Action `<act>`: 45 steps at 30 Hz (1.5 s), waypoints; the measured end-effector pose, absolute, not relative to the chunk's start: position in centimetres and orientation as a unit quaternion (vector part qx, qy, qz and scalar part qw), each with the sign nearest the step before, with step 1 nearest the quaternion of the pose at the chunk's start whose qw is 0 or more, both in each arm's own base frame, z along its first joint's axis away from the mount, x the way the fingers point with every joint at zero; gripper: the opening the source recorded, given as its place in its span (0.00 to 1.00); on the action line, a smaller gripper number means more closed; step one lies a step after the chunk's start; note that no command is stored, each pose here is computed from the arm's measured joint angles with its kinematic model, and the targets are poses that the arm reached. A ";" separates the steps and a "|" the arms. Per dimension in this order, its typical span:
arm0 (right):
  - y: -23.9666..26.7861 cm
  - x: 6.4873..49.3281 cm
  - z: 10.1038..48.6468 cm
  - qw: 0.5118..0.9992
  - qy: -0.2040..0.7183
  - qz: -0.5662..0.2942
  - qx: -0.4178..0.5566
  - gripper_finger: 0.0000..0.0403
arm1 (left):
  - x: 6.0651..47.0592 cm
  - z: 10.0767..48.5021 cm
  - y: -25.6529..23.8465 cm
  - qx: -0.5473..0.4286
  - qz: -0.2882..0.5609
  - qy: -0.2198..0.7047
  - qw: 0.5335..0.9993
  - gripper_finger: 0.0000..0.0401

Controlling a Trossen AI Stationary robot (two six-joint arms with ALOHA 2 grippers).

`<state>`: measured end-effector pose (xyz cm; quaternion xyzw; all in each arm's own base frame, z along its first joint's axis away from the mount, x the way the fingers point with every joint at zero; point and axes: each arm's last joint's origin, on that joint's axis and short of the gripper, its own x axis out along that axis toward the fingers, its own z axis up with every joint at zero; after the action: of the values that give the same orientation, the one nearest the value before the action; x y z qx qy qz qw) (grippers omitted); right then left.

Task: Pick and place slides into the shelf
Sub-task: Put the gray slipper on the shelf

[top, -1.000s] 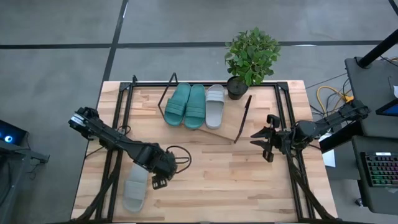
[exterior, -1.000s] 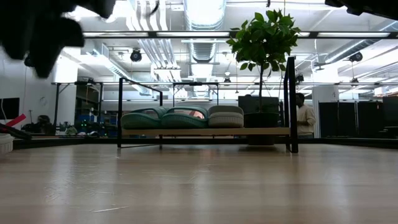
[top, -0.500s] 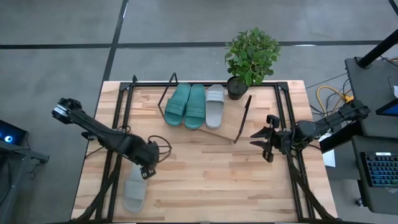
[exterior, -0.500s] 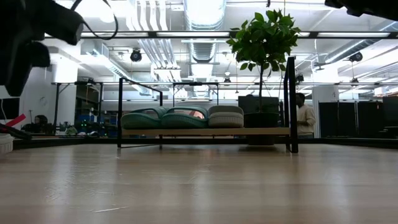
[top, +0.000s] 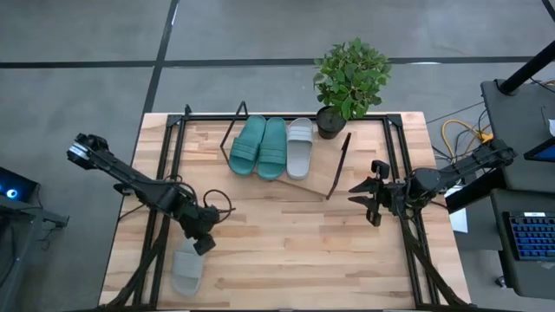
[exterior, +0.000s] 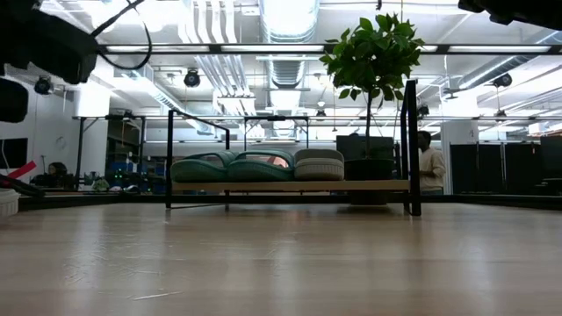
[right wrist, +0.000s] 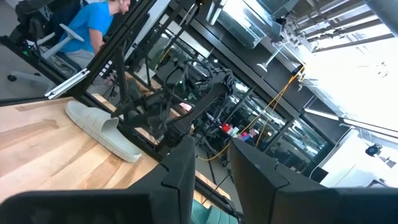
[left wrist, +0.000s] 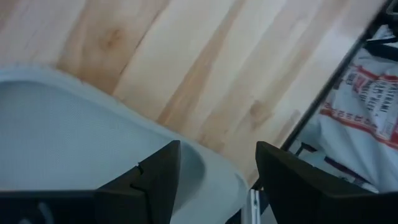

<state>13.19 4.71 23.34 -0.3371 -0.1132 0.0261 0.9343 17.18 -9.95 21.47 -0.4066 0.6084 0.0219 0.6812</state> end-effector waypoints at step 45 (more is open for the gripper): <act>4.7 13.2 23.1 0.933 -0.104 0.029 -0.343 0.21 | 17.9 17.6 -12.7 -0.391 0.015 0.699 0.599 0.34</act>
<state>13.21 4.71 23.15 -0.3425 -0.1043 0.0294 0.9332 17.93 -12.72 17.60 -0.3906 0.6992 0.0147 0.5986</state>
